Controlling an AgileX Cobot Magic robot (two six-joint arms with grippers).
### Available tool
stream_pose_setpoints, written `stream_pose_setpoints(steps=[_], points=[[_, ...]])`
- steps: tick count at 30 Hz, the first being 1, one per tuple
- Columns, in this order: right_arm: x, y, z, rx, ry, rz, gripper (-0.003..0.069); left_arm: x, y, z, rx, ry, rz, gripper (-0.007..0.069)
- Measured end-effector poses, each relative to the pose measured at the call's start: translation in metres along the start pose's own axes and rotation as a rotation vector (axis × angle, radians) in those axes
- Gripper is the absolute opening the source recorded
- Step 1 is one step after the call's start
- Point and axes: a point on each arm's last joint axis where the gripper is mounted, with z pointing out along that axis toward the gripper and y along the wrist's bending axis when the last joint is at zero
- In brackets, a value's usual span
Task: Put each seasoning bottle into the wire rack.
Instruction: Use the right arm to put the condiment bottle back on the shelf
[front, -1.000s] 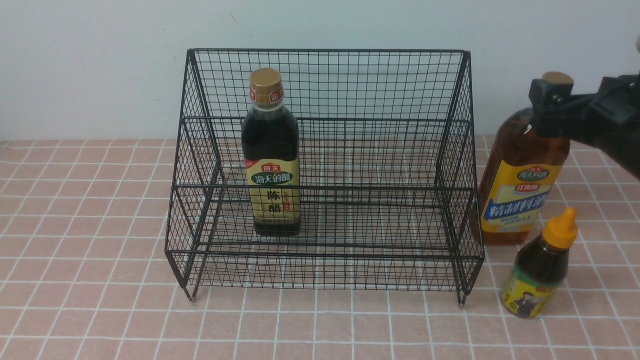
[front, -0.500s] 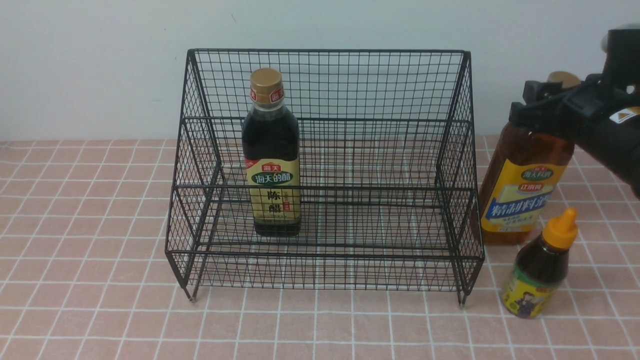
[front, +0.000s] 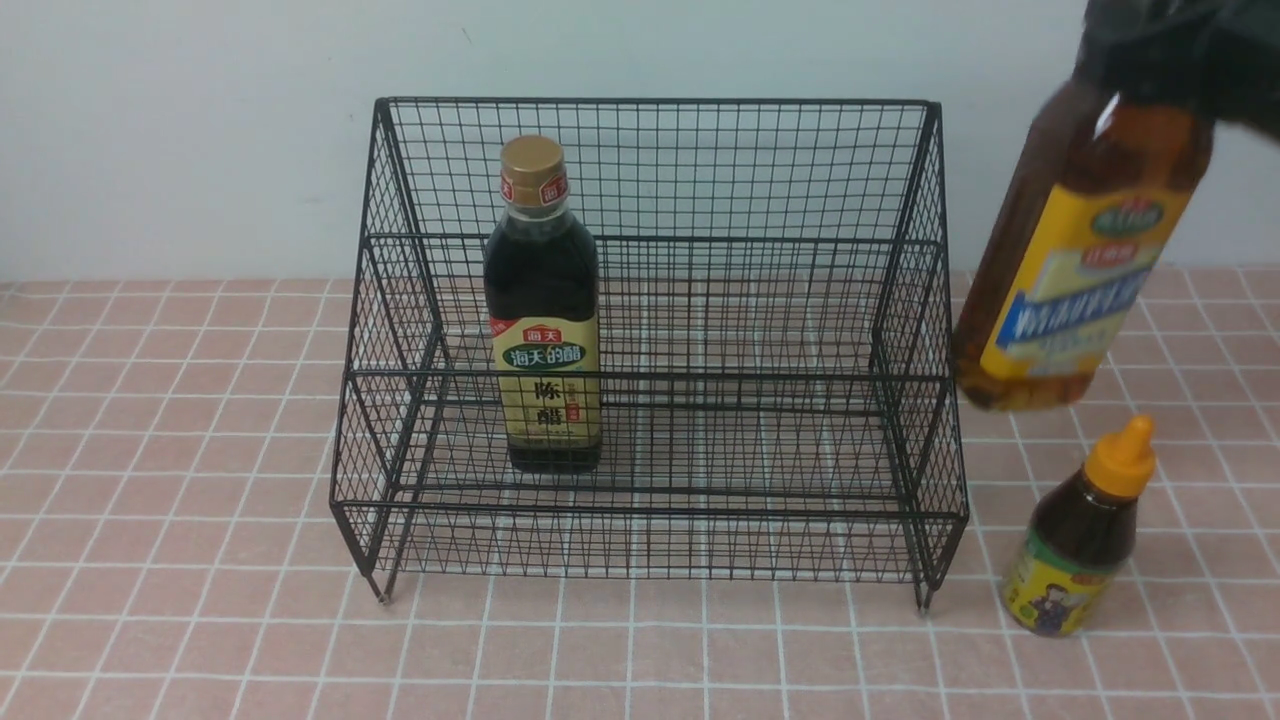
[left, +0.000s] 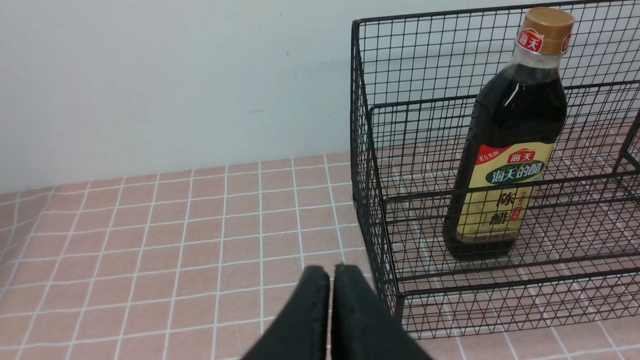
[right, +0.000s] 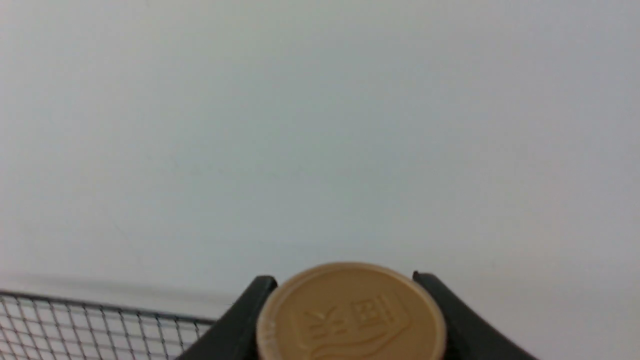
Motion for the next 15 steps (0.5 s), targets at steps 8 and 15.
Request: stream_pose_setpoints(steps=[8,15], points=[[-0.054,0.013,-0.031,-0.115,-0.041,-0.017,0.0313,0.0,0.0,0.0,0.001,0.0,-0.001,-0.0007],[-0.069,0.021,-0.039,-0.186,-0.029,0.046,0.0313,0.0,0.0,0.0,0.001,0.0,-0.001,-0.0007]])
